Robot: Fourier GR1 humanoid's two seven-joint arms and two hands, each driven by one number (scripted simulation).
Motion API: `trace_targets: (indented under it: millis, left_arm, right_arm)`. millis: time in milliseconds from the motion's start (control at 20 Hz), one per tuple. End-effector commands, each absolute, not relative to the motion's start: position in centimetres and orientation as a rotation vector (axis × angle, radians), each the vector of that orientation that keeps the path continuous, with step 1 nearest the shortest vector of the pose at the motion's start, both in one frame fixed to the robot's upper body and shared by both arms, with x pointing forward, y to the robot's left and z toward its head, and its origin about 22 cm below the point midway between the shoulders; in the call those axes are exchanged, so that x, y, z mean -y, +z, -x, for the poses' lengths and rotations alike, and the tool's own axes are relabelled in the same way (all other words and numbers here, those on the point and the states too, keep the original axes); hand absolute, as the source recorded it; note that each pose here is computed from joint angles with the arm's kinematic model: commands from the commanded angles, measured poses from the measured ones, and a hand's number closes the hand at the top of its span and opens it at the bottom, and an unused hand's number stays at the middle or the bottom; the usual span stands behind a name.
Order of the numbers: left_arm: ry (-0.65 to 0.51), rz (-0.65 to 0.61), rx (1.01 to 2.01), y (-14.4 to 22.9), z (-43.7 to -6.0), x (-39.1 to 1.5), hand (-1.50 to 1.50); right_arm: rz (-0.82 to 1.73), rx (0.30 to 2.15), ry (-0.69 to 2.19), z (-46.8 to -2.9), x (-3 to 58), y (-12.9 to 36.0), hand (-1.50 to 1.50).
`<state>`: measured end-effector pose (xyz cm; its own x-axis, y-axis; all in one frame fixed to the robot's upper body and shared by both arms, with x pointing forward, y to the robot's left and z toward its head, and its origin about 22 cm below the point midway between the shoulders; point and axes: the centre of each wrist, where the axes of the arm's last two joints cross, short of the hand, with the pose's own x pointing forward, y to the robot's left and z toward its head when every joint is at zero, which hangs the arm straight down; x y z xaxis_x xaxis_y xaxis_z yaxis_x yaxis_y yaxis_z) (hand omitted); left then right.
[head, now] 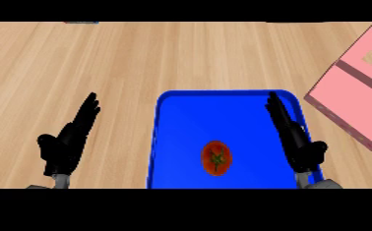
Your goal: Pick the tomato from the tray and place it in the cardboard box
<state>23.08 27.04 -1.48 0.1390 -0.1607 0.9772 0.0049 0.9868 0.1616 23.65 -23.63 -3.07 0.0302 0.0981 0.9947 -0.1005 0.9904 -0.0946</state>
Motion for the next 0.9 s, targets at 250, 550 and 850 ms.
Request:
trace_targets:
  millis: [250,550,850]
  left_arm:
    - [0.022,-0.134,1.488,3.2,-24.5,-31.3,0.0]
    - [0.045,-0.078,1.456,3.8,-24.5,-32.4,0.0]
    - [0.08,-0.065,1.442,4.9,-24.2,-32.5,0.0]
  right_arm:
    - [-0.321,1.933,0.419,-24.3,20.8,7.1,-1.5]
    - [0.012,2.41,0.19,-22.4,21.9,7.1,-1.5]
    - [0.094,2.329,0.636,-17.3,23.8,9.2,-1.5]
